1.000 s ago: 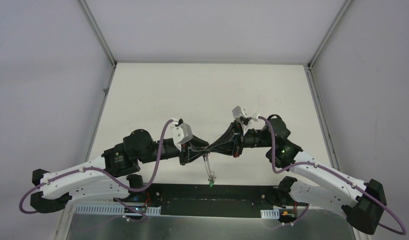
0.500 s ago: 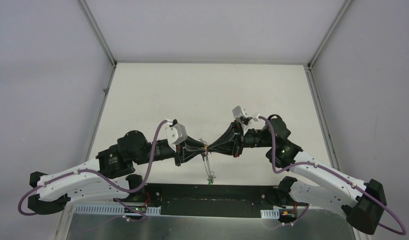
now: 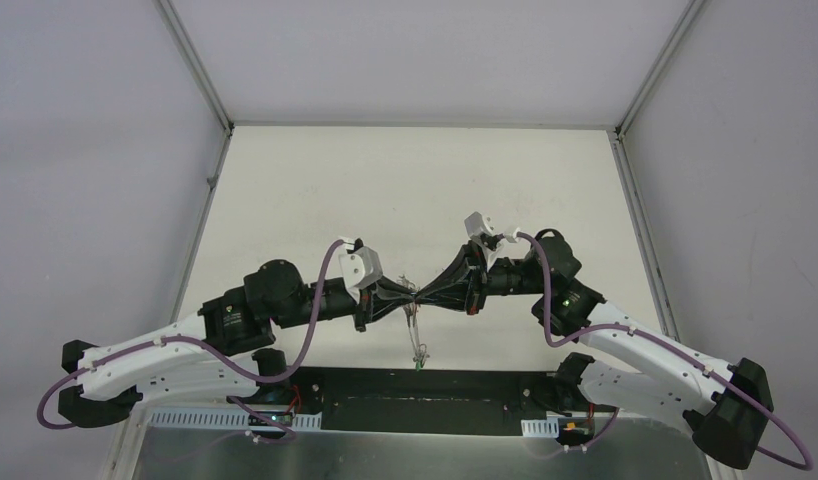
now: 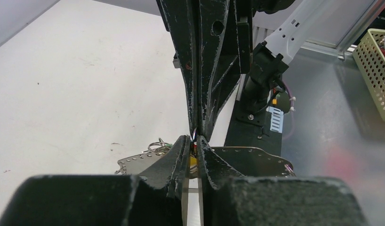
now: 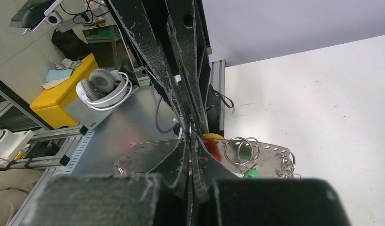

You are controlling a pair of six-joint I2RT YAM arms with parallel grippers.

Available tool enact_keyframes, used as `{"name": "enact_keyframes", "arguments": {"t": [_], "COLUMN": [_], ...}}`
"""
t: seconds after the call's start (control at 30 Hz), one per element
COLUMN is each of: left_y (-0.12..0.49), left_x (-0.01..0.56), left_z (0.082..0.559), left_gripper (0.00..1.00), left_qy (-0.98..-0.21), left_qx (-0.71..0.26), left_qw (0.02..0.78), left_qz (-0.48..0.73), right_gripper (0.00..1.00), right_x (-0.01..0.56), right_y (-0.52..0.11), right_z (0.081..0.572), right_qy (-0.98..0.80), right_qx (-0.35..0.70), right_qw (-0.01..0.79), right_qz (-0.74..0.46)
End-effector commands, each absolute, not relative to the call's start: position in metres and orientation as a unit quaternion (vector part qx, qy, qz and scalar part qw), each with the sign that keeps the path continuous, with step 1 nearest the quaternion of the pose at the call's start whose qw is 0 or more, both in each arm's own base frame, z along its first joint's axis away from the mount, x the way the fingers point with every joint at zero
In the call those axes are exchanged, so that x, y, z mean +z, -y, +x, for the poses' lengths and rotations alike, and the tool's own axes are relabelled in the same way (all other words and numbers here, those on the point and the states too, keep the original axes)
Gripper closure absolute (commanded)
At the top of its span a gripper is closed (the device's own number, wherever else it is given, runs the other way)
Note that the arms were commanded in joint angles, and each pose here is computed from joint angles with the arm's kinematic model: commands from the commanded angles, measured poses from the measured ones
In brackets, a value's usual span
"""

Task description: Put the keys on the keyring

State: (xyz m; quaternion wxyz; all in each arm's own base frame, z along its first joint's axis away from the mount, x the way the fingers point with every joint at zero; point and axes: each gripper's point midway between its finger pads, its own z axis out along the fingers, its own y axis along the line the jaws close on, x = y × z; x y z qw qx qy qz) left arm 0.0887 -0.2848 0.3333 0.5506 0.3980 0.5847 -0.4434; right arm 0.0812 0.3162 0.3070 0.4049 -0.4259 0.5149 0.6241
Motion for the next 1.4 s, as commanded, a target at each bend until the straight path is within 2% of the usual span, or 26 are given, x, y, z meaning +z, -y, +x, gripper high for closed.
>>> {"name": "enact_keyframes", "arguments": {"t": [0.0,0.07,0.1,0.17,0.33,0.4,0.53,0.6,0.83,0.93,1.03,1.23,1.37], "left_y": [0.285,0.284,0.283,0.281,0.280,0.280,0.277,0.276,0.280,0.285,0.288,0.283,0.279], "left_x": [0.337,0.336,0.337,0.338,0.338,0.338,0.342,0.343,0.341,0.338,0.339,0.347,0.345], "left_z": [0.087,0.090,0.092,0.094,0.094,0.093,0.092,0.091,0.082,0.081,0.081,0.086,0.091], "left_gripper": [0.83,0.68,0.65,0.65,0.75,0.76,0.67,0.66,0.77,0.86,1.00,1.00,1.00], "left_qy": [-0.587,-0.593,-0.595,-0.597,-0.598,-0.597,-0.594,-0.592,-0.581,-0.582,-0.581,-0.597,-0.640], "left_qx": [-0.442,-0.436,-0.434,-0.431,-0.427,-0.427,-0.430,-0.432,-0.444,-0.444,-0.442,-0.438,-0.414], "left_qw": [0.547,0.550,0.552,0.556,0.555,0.554,0.556,0.557,0.544,0.537,0.536,0.537,0.512], "left_qz": [0.401,0.394,0.392,0.387,0.391,0.393,0.391,0.390,0.412,0.420,0.424,0.403,0.396], "right_gripper": [1.00,1.00,1.00,1.00,1.00,1.00,1.00,1.00,1.00,1.00,1.00,1.00,0.74], "right_x": [0.339,0.339,0.339,0.339,0.338,0.338,0.338,0.338,0.338,0.337,0.336,0.334,0.338], "right_y": [-0.313,-0.313,-0.313,-0.314,-0.314,-0.315,-0.315,-0.315,-0.315,-0.316,-0.315,-0.315,-0.314], "right_z": [0.076,0.076,0.076,0.076,0.077,0.077,0.077,0.077,0.078,0.078,0.078,0.082,0.086], "right_qy": [-0.465,-0.464,-0.464,-0.464,-0.466,-0.465,-0.466,-0.466,-0.467,-0.467,-0.468,-0.479,-0.483], "right_qx": [0.635,0.635,0.635,0.635,0.635,0.635,0.634,0.635,0.634,0.634,0.634,0.628,0.625], "right_qw": [0.441,0.441,0.441,0.440,0.440,0.439,0.440,0.439,0.439,0.439,0.439,0.444,0.455], "right_qz": [-0.431,-0.431,-0.432,-0.432,-0.431,-0.433,-0.433,-0.433,-0.432,-0.432,-0.432,-0.423,-0.410]}}
